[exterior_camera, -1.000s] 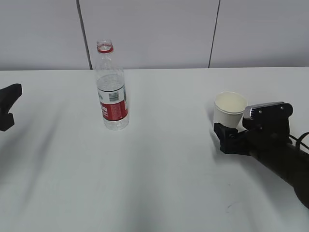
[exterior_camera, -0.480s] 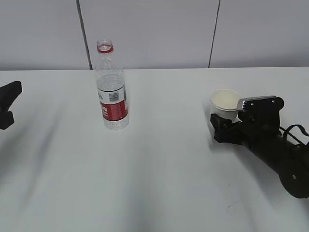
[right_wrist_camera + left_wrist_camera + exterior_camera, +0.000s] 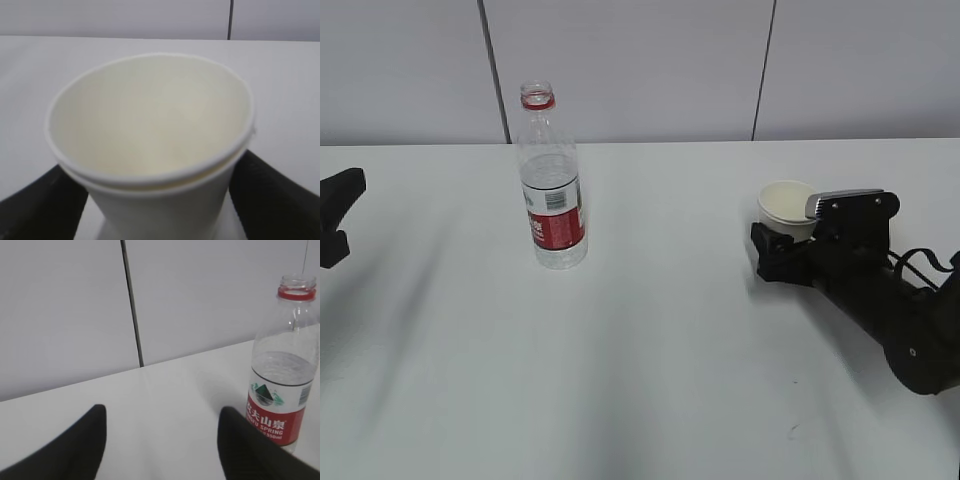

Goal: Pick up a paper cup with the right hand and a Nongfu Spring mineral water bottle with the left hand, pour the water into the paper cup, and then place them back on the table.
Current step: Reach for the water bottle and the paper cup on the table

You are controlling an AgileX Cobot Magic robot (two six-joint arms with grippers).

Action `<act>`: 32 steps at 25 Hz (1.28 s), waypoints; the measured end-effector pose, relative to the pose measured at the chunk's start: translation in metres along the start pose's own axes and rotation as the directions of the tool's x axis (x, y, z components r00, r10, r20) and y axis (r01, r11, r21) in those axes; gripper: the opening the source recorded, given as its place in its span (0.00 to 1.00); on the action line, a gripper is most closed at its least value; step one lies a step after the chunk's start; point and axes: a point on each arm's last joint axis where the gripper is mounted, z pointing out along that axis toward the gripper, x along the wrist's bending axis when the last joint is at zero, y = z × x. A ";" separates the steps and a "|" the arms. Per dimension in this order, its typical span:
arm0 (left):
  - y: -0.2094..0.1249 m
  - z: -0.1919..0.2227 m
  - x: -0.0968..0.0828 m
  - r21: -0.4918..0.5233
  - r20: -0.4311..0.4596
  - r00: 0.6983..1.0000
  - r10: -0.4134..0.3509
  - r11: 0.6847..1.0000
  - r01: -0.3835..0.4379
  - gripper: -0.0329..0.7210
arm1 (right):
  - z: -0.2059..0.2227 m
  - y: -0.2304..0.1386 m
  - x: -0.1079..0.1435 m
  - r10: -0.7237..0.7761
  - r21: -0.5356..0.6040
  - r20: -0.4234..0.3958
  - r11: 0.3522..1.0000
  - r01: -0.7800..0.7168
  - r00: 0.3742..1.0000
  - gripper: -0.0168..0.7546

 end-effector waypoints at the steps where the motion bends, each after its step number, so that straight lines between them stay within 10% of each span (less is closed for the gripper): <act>1: 0.000 0.000 0.000 0.000 0.001 1.000 0.001 1.000 -0.001 0.63 | 0.000 0.000 0.000 0.000 -0.002 0.000 1.000 0.000 1.000 0.87; 11: -0.002 -0.001 -0.012 0.028 0.130 0.991 -0.011 1.000 0.007 0.63 | 0.002 0.002 0.001 -0.001 -0.007 -0.006 1.000 0.001 1.000 0.71; 32: -0.059 0.048 -0.018 0.105 0.290 0.947 -0.139 0.988 0.113 0.84 | 0.002 0.002 0.001 -0.001 -0.009 -0.007 1.000 0.001 1.000 0.70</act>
